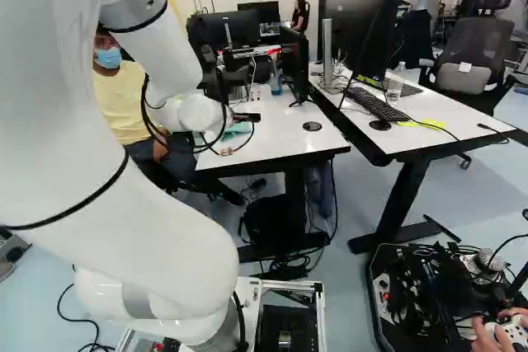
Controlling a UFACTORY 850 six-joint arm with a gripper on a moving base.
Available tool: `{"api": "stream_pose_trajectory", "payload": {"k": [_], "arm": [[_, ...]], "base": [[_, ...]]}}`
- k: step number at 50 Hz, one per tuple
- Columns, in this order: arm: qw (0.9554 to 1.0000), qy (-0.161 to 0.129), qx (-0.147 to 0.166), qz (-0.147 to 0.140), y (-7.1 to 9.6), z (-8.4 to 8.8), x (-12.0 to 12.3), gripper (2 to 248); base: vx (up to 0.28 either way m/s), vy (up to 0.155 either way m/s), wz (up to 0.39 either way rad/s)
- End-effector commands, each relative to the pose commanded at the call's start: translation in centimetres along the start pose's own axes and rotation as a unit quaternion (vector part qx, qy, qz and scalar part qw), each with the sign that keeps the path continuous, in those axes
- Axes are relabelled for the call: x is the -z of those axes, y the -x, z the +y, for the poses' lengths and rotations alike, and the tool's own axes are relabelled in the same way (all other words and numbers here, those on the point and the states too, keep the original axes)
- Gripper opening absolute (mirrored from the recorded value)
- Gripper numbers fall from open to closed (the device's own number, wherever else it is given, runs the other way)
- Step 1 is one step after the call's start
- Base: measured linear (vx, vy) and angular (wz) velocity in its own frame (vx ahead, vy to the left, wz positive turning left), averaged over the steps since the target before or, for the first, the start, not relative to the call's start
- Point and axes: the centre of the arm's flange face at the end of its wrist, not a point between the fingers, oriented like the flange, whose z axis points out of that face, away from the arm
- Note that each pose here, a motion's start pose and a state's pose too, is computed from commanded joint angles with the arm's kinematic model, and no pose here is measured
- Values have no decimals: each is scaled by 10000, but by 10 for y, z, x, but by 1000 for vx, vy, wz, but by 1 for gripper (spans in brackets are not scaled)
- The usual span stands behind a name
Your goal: Clean the table with the green towel
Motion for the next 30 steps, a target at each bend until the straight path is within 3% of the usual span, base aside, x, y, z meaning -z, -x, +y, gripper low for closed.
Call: {"api": "stream_pose_trajectory", "payload": {"k": [30], "arm": [[9983, 192, -87, 544, 58, 14, 48, 247]], "base": [[0, 0, 0]]}}
